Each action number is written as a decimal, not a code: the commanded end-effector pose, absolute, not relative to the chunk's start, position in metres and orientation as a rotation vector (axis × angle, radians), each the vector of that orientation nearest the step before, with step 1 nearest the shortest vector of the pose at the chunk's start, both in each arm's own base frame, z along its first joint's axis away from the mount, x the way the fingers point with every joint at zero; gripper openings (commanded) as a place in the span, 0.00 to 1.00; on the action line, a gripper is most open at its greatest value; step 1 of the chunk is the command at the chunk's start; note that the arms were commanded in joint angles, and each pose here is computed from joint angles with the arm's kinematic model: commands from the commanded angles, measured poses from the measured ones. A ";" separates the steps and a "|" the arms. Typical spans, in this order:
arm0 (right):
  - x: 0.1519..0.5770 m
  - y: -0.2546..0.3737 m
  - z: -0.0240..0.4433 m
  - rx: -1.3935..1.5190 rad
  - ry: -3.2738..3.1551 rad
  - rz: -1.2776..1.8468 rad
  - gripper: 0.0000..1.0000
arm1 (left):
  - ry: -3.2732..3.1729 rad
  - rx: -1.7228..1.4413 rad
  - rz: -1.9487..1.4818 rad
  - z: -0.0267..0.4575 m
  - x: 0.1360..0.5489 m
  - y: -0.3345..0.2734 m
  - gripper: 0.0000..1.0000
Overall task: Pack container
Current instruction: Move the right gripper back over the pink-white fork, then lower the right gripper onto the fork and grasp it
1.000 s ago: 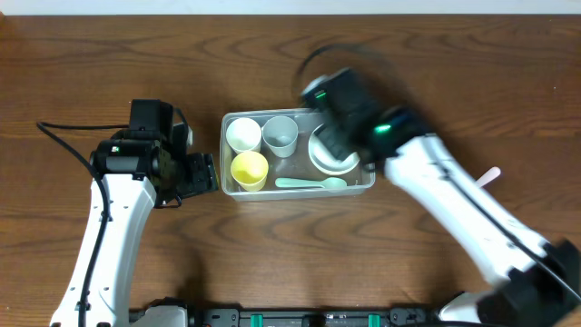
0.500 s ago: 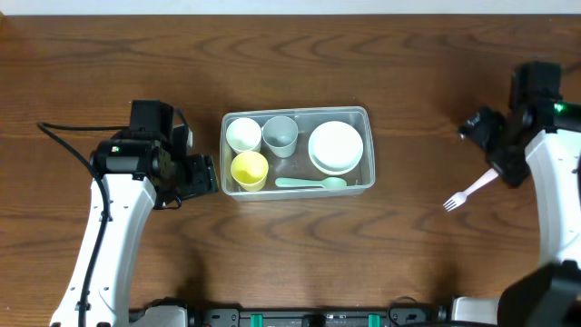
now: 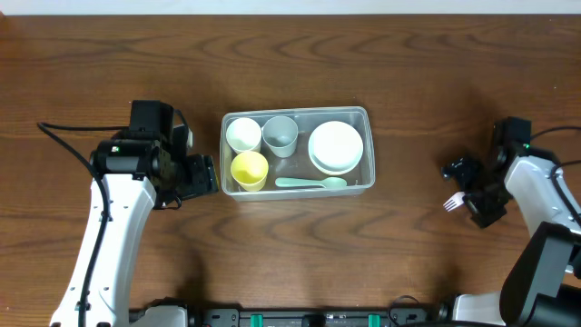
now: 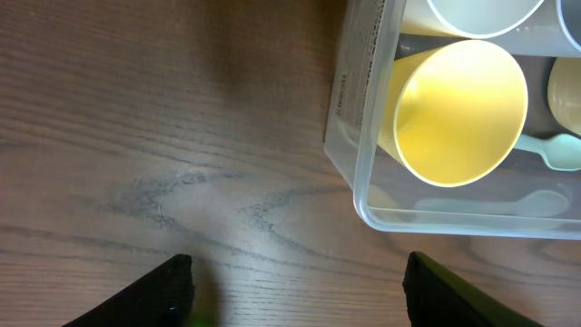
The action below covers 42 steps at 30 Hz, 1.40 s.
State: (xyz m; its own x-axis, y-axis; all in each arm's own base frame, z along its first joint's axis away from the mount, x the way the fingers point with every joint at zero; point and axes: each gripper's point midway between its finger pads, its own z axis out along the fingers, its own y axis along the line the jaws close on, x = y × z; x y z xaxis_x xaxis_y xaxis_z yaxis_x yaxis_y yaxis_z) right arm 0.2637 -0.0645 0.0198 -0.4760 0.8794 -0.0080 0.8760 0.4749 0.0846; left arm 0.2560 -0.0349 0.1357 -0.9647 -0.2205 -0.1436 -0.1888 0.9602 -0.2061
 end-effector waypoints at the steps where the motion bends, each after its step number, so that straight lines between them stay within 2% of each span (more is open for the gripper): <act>1: 0.256 -0.064 0.010 1.629 2.641 0.108 0.99 | 2.942 -0.290 -0.287 0.137 0.255 -0.035 0.75; 19: 0.264 -0.076 -0.001 1.607 2.558 0.050 0.97 | 2.949 -0.292 -0.285 0.137 0.253 -0.035 0.75; 30: 0.252 -0.077 -0.007 1.624 2.572 0.002 0.98 | 2.950 -0.292 -0.286 0.137 0.253 -0.035 0.75; 36: 0.247 -0.076 -0.008 1.633 2.585 -0.007 0.93 | 2.950 -0.292 -0.286 0.137 0.253 -0.035 0.75; 42: 0.244 -0.079 -0.009 1.656 2.576 -0.037 0.94 | 2.950 -0.292 -0.285 0.137 0.253 -0.035 0.75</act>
